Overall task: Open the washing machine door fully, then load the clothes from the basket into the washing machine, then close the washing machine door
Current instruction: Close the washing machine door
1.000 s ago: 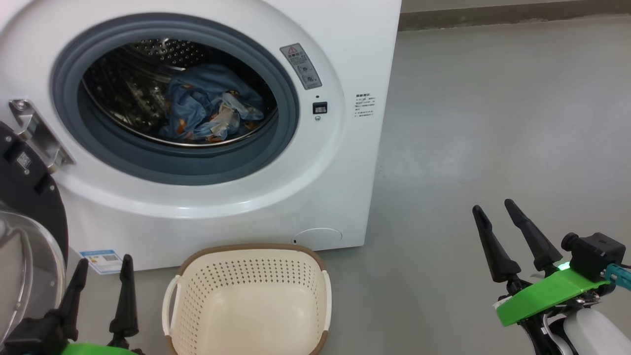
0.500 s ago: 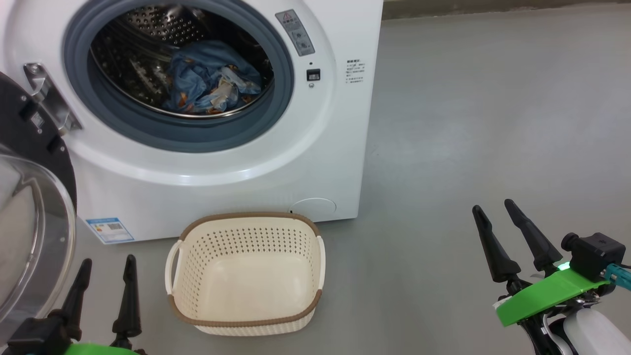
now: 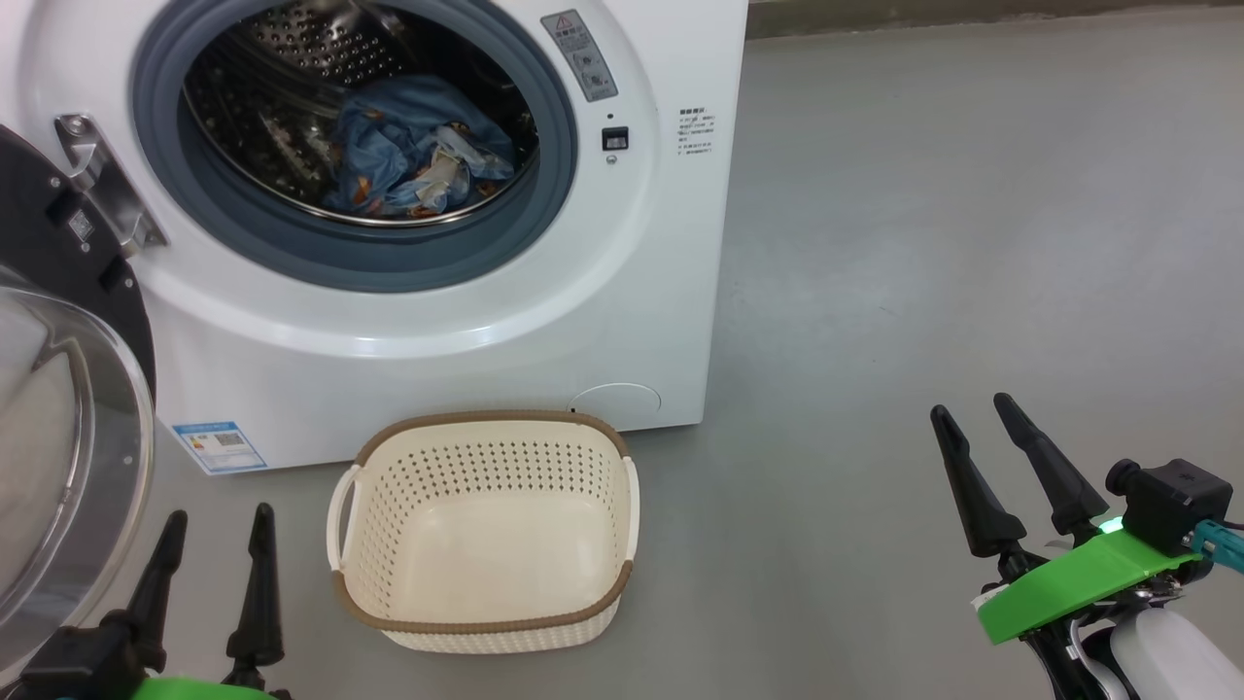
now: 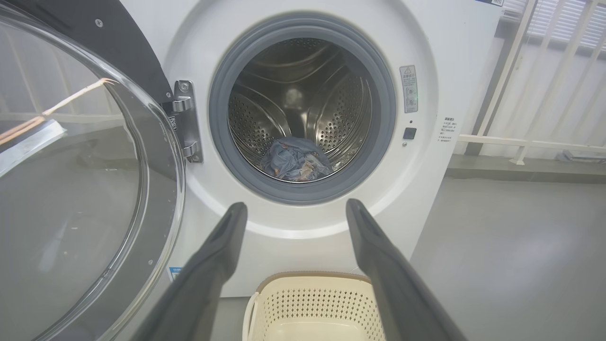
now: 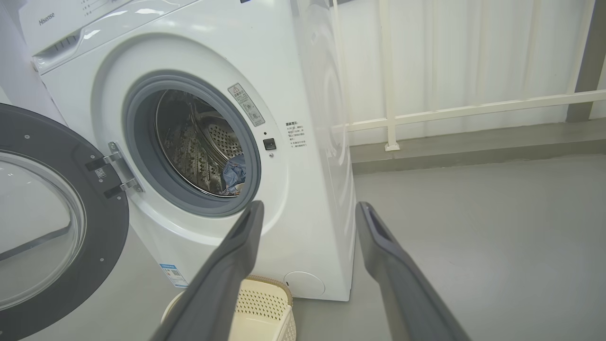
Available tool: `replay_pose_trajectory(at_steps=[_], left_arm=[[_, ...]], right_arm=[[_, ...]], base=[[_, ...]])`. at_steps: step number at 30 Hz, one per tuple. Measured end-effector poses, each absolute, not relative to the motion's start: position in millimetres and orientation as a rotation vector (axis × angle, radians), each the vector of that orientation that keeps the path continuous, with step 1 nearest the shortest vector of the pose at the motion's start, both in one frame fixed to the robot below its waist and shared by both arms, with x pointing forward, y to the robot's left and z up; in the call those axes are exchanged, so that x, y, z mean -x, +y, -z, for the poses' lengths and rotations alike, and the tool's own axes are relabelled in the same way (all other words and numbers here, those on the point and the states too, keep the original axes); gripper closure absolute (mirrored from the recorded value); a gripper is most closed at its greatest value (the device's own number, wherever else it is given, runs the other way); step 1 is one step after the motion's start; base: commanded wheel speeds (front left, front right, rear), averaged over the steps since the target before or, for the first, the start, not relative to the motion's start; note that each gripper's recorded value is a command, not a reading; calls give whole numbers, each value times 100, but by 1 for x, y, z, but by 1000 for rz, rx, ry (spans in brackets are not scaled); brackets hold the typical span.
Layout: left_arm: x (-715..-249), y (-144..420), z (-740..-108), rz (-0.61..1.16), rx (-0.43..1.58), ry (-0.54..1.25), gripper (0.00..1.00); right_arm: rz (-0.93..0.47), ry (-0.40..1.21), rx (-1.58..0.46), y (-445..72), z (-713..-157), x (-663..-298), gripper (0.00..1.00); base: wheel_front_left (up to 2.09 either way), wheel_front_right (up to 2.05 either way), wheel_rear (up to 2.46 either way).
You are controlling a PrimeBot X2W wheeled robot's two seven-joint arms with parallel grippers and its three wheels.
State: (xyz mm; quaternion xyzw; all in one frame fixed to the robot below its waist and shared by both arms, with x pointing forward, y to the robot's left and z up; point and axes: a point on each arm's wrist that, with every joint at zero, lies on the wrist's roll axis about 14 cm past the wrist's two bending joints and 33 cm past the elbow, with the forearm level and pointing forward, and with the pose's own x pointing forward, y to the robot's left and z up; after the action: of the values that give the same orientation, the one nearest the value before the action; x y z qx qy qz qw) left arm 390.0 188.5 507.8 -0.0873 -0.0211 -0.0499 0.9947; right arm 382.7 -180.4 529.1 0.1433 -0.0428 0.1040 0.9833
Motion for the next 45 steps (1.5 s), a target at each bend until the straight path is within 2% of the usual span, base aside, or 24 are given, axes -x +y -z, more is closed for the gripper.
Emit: replay_pose_trajectory(at_steps=[31, 45], left_arm=[[-387, 192, -507, 87, 175, -42, 0], [-370, 228, -509, -37, 148, -51, 0]], right_arm=[[-226, -78, -287, -175, -527, -386, 0], [-302, -73, -295, -147, -529, -397, 0]], base=[[0, 0, 0], [0, 0, 0]])
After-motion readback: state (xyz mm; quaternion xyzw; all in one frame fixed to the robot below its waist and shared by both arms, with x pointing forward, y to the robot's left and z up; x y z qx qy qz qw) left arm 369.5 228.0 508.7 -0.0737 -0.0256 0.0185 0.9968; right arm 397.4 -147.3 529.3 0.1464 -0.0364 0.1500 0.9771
